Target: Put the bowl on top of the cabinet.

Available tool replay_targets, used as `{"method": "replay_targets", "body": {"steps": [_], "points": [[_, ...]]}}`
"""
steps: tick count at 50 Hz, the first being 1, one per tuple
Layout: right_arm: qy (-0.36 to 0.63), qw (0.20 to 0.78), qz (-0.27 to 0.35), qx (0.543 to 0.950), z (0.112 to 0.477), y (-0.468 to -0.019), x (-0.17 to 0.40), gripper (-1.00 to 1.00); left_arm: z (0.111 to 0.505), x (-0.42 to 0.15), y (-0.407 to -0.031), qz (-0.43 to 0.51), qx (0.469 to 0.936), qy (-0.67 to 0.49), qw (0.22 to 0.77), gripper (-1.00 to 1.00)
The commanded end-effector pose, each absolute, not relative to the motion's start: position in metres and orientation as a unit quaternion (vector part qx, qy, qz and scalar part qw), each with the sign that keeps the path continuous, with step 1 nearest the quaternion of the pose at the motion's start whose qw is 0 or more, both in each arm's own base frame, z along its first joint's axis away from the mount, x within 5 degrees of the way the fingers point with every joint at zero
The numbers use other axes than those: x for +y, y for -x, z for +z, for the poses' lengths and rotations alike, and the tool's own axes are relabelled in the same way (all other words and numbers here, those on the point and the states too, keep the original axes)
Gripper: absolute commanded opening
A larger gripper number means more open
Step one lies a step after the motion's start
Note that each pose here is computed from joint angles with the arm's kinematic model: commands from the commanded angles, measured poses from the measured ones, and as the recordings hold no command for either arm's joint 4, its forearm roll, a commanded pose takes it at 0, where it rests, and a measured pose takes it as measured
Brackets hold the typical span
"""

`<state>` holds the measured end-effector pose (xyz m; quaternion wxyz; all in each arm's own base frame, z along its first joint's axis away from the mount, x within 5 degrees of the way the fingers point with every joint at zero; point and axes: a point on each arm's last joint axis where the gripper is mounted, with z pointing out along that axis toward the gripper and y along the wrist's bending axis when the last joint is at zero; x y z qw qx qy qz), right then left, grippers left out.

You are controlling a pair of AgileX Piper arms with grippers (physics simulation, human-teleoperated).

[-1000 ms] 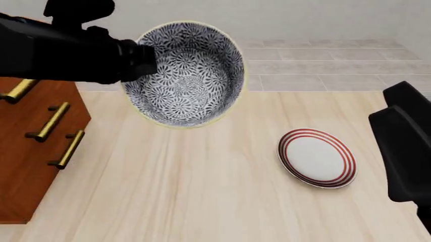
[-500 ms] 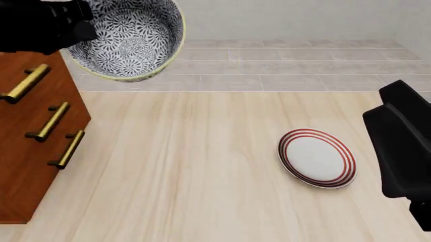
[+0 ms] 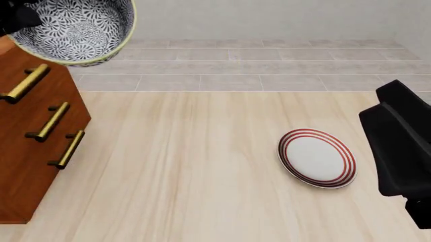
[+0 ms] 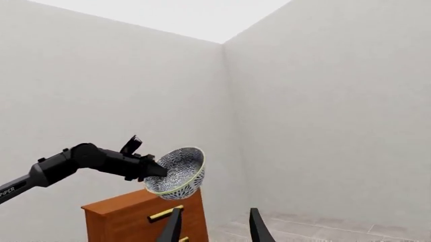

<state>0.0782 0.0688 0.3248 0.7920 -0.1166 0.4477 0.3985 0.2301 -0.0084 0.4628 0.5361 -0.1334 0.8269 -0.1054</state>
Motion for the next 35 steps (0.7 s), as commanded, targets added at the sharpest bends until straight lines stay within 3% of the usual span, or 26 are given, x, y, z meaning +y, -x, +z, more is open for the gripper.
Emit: {"method": "replay_targets", "body": {"steps": [1, 35], "points": [[0.119, 0.793, 0.397, 0.447, 0.325, -0.077, 0.069, 1.00, 0.467, 0.007, -0.224, -0.083, 0.820, 0.152, 0.546, -1.00], [0.117, 0.792, 0.396, 0.450, 0.324, -0.080, 0.070, 1.00, 0.450, 0.055, -0.213, -0.025, 0.792, 0.242, 0.560, -1.00]]}}
